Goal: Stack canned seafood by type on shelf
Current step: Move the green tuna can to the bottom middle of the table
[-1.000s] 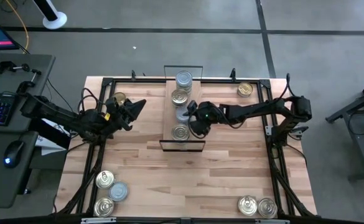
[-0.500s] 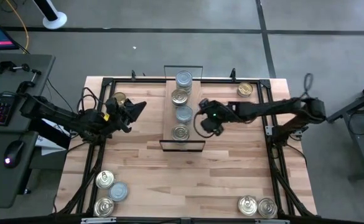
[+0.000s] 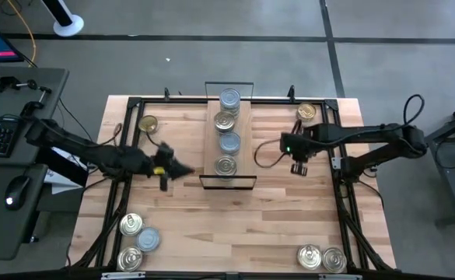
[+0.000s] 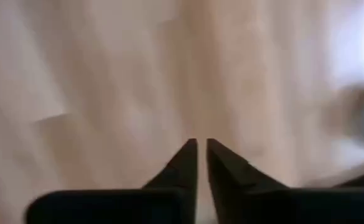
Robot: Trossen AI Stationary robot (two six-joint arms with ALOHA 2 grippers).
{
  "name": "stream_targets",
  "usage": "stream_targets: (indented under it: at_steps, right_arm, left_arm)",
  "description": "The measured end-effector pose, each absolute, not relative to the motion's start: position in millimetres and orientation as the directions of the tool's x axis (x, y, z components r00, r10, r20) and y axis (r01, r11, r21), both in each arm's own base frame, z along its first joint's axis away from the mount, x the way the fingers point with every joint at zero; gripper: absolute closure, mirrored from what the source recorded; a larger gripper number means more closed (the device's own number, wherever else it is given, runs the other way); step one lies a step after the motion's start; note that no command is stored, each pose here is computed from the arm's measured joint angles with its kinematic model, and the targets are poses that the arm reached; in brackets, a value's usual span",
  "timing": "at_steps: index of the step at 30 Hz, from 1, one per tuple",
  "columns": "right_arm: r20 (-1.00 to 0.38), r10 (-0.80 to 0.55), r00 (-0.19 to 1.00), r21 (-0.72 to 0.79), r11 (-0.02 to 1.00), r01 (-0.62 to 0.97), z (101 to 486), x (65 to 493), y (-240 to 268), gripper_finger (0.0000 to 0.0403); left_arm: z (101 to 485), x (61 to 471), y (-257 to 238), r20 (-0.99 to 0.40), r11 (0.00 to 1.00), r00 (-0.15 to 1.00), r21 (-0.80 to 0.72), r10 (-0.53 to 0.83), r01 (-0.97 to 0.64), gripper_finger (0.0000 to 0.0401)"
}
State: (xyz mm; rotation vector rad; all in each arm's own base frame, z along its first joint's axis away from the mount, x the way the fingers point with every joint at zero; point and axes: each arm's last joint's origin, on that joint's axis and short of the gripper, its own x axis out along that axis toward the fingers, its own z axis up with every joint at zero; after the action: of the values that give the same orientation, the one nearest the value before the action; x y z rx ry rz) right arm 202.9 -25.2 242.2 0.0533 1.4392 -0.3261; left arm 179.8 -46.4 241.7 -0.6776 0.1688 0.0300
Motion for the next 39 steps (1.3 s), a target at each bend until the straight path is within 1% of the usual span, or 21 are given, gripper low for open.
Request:
stream_targets:
  at_steps: [1, 4, 6, 8, 10, 13, 15, 18, 22, 25, 27, 30, 32, 36, 39]
  right_arm:
    - [-0.984, -0.153, 0.092, -0.121, 0.951, 0.286, 239, 201, -19, 0.0389]
    - [-0.996, -0.062, 0.065, -0.034, 0.927, 0.374, 224, 188, 2, 0.0388]
    - [-0.999, 0.001, 0.035, 0.016, 0.907, 0.421, 213, 175, 18, 0.0398]
    - [-0.998, 0.052, 0.044, 0.067, 0.881, 0.468, 206, 162, 33, 0.0399]
    - [-0.99, 0.09, 0.113, 0.136, 0.848, 0.512, 206, 154, 47, 0.0401]
    - [-0.951, 0.125, 0.281, 0.263, 0.805, 0.532, 208, 154, 62, 0.0402]
    - [-0.922, 0.106, 0.373, 0.309, 0.781, 0.542, 211, 157, 69, 0.0402]
    - [-0.888, 0.054, 0.457, 0.327, 0.773, 0.544, 212, 162, 76, 0.0403]
    - [-0.87, 0.02, 0.493, 0.315, 0.791, 0.524, 208, 168, 85, 0.0403]
    - [-0.874, 0.016, 0.486, 0.292, 0.816, 0.499, 203, 172, 90, 0.0403]
    - [-0.873, 0.025, 0.488, 0.282, 0.841, 0.462, 201, 173, 95, 0.0403]
    - [-0.851, 0.061, 0.521, 0.298, 0.874, 0.383, 203, 174, 103, 0.0403]
    - [-0.834, 0.085, 0.545, 0.314, 0.885, 0.343, 204, 175, 107, 0.0403]
    - [-0.803, 0.134, 0.581, 0.34, 0.903, 0.262, 208, 174, 117, 0.0403]
    - [-0.784, 0.161, 0.6, 0.355, 0.909, 0.219, 209, 173, 123, 0.0403]
  left_arm:
    - [234, 179, -52, -0.232, 0.777, 0.97, -0.623, -0.073, -0.091, 0.0401]
    - [217, 175, -76, -0.375, 0.778, 0.9, -0.625, -0.221, -0.07, 0.0401]
    - [213, 171, -96, -0.465, 0.796, 0.833, -0.603, -0.3, -0.049, 0.0401]
    - [215, 167, -116, -0.555, 0.832, 0.759, -0.553, -0.341, -0.031, 0.0401]
    - [218, 160, -134, -0.658, 0.882, 0.676, -0.471, -0.332, -0.026, 0.0401]
    - [216, 150, -158, -0.796, 0.93, 0.537, -0.364, -0.28, -0.055, 0.0401]
    - [208, 144, -176, -0.857, 0.945, 0.441, -0.324, -0.268, -0.054, 0.0401]
    - [195, 139, -197, -0.92, 0.957, 0.314, -0.275, -0.234, -0.093, 0.0401]
    - [180, 142, -213, -0.97, 0.955, 0.194, -0.189, -0.146, -0.227, 0.0401]
    - [170, 146, -223, -0.986, 0.947, 0.106, -0.157, -0.132, -0.282, 0.0401]
    - [166, 151, -228, -0.987, 0.938, 0.073, -0.156, -0.14, -0.31, 0.0401]
    - [163, 160, -233, -0.988, 0.925, 0.067, -0.156, -0.141, -0.348, 0.0401]
    - [163, 170, -233, -0.984, 0.912, 0.111, -0.169, -0.137, -0.373, 0.0401]
    - [162, 209, -228, -0.939, 0.896, 0.333, -0.223, -0.091, -0.384, 0.0401]
    - [158, 244, -220, -0.894, 0.909, 0.443, -0.243, -0.075, -0.337, 0.0401]
